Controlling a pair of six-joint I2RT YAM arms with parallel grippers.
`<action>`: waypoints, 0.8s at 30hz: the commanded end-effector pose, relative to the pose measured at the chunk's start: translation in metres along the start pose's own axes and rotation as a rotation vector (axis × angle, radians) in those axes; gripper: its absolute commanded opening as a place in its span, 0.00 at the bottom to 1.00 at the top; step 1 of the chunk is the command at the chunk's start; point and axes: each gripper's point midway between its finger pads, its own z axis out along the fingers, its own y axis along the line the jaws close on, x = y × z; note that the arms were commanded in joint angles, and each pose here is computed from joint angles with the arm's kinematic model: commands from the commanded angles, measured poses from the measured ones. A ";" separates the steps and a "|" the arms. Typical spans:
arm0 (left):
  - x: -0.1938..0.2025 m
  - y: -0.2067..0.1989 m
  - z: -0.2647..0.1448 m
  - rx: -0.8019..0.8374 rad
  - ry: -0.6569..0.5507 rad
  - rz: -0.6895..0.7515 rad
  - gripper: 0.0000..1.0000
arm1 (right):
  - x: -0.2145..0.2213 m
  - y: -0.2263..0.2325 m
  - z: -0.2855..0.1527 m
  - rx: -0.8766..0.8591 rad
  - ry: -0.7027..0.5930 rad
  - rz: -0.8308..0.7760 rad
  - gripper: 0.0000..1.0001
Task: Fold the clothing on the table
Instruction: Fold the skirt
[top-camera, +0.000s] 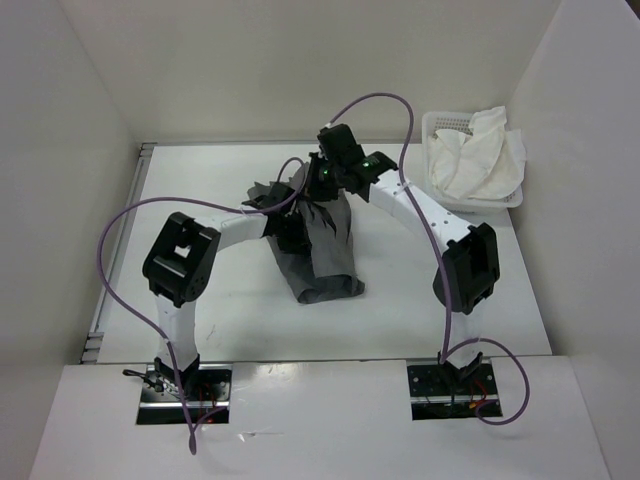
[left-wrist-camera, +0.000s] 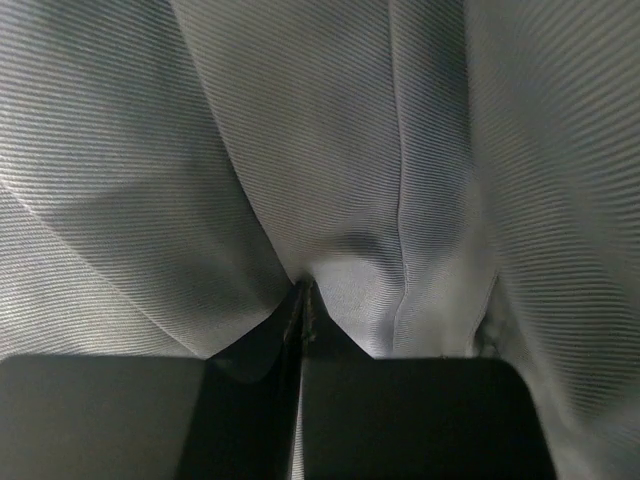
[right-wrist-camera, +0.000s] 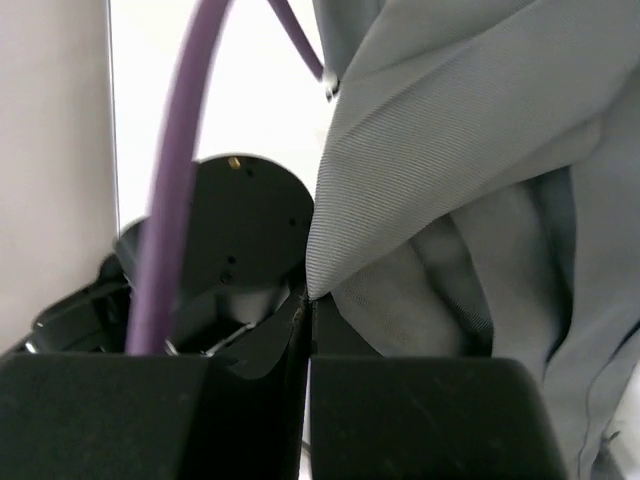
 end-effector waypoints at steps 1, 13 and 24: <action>-0.005 -0.003 0.002 0.006 -0.017 0.001 0.00 | 0.008 0.034 0.008 -0.118 0.009 0.007 0.00; -0.054 0.003 -0.081 -0.053 -0.193 -0.006 0.00 | 0.027 0.052 0.017 -0.166 0.040 -0.033 0.00; -0.079 0.039 -0.121 -0.112 -0.283 -0.062 0.00 | 0.022 0.058 0.007 -0.199 0.010 -0.041 0.00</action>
